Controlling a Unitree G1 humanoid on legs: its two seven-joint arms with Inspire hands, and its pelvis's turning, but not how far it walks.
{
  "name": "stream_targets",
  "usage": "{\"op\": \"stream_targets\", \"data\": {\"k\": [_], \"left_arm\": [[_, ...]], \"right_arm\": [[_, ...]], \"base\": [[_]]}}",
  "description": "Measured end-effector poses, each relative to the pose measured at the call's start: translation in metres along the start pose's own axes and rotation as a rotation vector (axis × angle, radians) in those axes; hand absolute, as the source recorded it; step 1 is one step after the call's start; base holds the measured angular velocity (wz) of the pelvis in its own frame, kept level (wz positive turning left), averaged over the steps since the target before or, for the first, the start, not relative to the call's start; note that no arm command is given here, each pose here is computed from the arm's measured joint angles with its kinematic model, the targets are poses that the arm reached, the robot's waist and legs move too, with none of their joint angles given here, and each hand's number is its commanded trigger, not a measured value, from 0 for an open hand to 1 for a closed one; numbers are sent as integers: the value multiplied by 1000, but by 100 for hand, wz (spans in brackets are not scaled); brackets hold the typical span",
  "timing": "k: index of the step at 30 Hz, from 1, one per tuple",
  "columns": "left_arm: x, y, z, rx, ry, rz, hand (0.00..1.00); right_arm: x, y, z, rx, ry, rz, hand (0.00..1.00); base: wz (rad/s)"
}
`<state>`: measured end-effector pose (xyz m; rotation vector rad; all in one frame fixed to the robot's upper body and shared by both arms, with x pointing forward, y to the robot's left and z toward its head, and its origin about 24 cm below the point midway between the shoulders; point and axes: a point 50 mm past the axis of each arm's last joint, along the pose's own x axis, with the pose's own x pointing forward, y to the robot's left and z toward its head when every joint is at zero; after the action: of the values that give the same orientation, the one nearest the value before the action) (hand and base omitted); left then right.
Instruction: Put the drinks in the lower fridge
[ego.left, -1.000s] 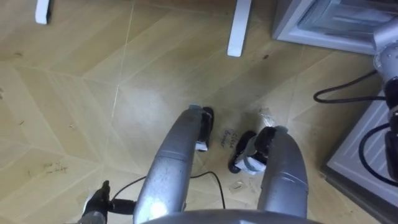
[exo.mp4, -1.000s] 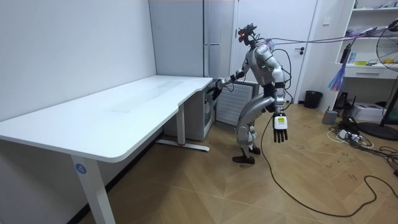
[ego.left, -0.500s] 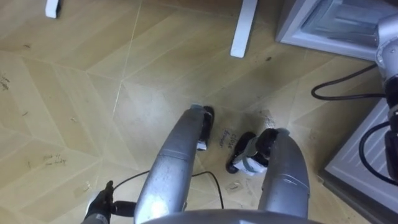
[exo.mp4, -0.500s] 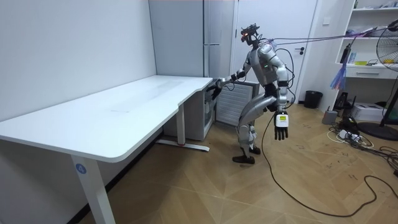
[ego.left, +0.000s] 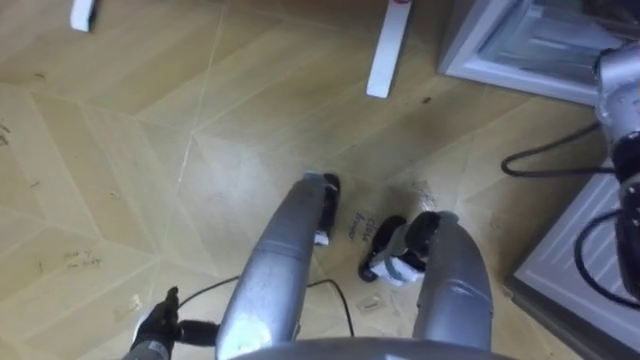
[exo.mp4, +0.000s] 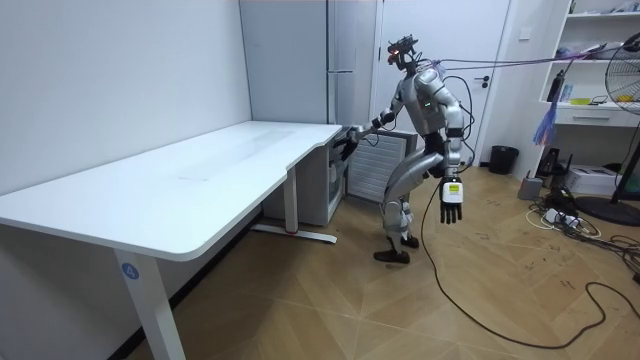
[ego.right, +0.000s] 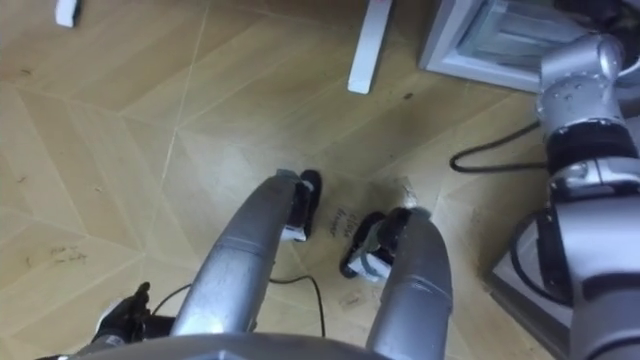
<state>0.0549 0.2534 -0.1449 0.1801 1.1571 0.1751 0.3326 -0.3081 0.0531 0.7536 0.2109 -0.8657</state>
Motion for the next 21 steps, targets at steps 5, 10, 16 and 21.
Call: {"op": "stream_targets", "data": {"k": [5,10,16,21], "left_arm": [[-1,3,-4,-33,37,-3,0],[-1,5,1,-37,19,2,0],[0,3,9,-36,1,-7,0],[1,6,11,-52,-1,4,0]], "right_arm": [[8,-32,-15,-31,90,-18,0],[10,-54,-30,-69,184,-18,0],[9,-49,-31,-75,202,90,0],[9,-44,-33,-188,213,167,0]], "base": [[2],[4],[0],[-2]]}}
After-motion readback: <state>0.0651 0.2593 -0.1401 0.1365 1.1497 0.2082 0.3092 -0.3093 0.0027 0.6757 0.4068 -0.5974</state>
